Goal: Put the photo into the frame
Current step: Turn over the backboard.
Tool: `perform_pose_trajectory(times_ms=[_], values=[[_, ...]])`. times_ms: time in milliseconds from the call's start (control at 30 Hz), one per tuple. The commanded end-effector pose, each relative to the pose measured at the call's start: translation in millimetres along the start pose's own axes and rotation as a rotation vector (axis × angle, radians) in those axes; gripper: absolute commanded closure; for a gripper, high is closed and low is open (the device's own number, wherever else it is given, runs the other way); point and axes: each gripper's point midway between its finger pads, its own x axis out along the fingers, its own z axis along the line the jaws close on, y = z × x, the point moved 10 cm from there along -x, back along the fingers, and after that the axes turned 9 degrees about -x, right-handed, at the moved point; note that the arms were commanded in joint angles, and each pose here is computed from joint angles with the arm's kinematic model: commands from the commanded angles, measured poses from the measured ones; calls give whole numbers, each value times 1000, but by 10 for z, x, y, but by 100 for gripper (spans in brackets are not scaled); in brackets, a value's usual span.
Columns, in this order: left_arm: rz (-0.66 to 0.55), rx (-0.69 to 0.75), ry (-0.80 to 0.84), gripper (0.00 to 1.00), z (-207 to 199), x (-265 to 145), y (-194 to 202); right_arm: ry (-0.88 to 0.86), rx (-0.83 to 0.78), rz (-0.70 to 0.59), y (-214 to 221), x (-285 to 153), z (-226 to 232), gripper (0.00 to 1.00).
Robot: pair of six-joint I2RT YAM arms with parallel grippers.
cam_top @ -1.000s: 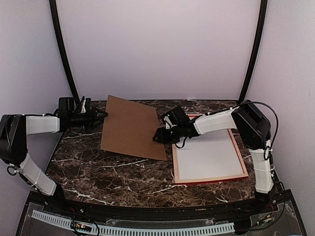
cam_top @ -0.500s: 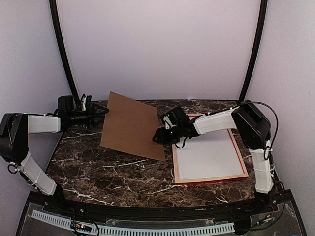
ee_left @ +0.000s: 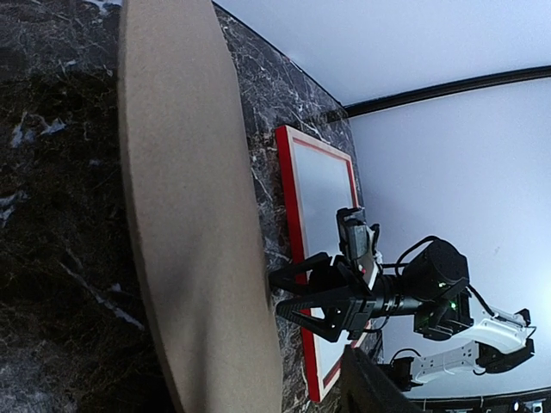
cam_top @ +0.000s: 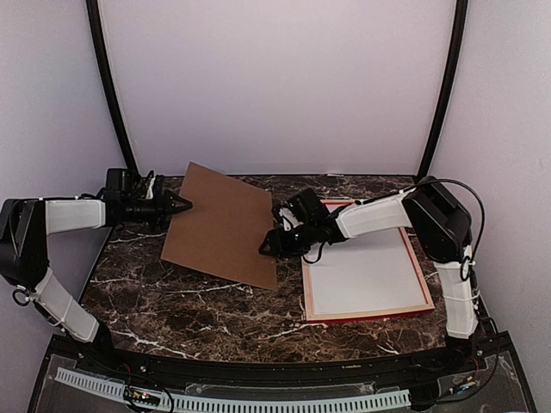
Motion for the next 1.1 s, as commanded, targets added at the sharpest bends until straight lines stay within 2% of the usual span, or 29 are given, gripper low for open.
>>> perform_pose_trajectory(times_ms=[0,133,400,800,1067], values=[[-19,90,-9,53,-218,-96,-9,-12,14,92,249,159,-30,40],[-11,84,-10,75,-193,-78,-9,-20,11,85,216,135,-3,40],[-38,131,-84,98,-312,-204,0,-69,-7,68,107,28,111,38],[-32,239,-251,100,-736,-650,144,-106,-55,25,-97,-361,350,35],[16,261,-327,100,-944,-948,364,-85,-65,34,-42,-403,324,35]])
